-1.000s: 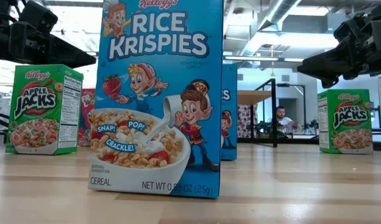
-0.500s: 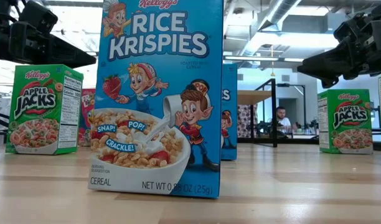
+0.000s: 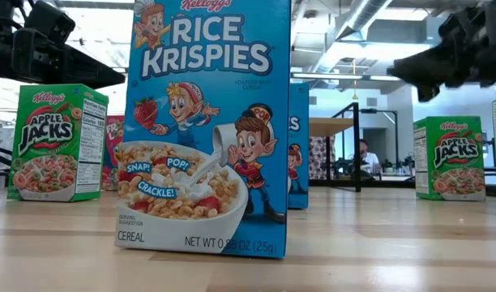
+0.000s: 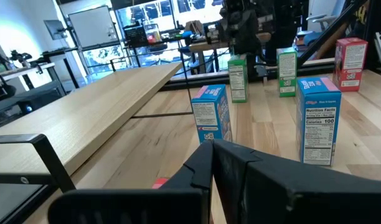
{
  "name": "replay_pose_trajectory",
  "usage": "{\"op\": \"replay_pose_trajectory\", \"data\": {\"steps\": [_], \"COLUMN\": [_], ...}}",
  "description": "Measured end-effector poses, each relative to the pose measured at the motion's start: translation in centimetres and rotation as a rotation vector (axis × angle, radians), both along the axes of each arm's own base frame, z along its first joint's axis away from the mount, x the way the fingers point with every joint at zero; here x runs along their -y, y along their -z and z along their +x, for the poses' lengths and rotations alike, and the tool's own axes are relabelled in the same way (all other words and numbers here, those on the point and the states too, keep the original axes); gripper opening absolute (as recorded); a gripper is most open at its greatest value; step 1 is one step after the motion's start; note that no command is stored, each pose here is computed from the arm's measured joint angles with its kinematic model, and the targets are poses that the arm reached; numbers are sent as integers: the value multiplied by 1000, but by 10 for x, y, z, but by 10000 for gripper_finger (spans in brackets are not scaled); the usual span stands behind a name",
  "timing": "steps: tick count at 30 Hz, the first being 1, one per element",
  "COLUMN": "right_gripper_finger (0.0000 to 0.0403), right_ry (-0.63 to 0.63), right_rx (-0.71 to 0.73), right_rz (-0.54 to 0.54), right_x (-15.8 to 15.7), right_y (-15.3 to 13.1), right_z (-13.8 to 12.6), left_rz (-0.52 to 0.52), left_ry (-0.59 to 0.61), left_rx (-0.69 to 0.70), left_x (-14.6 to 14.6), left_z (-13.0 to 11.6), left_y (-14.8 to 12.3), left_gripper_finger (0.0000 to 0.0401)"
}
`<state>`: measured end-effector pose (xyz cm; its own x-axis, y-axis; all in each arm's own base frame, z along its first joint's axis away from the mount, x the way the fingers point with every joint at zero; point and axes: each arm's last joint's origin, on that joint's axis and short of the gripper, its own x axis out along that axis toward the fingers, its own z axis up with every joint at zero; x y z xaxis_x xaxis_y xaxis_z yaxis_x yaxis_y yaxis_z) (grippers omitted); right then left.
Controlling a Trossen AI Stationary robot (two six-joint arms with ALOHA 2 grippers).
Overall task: Stack cereal on shelf
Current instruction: Put the top green cereal box on the shelf
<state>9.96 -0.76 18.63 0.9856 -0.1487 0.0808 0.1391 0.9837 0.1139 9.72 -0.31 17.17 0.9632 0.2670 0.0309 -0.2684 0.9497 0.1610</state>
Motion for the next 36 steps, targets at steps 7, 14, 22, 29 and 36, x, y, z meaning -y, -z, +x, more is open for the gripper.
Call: {"op": "replay_pose_trajectory", "data": {"steps": [7, 14, 22, 29, 36], "right_gripper_finger": [164, 194, 251, 261, 261], "right_ry": [1, 6, 29, 62, 62], "right_rx": [86, 135, 232, 105, -183], "right_rz": [-7, -43, -140, -202, -175], "right_x": [0, -1, -1, -1, 0], "right_y": [-30, -56, -93, -131, -164], "right_z": [-6, -15, -30, -40, -33], "left_rz": [0, 0, 0, 0, 0], "left_ry": [-1, 0, 0, 0, 0], "left_rx": [0, 0, 0, 0, 0], "left_x": [0, 0, 0, 0, 0], "left_z": [0, 0, 0, 0, 0], "left_y": [0, 0, 0, 0, 0], "left_gripper_finger": [0, 0, 0, 0, 0]}}
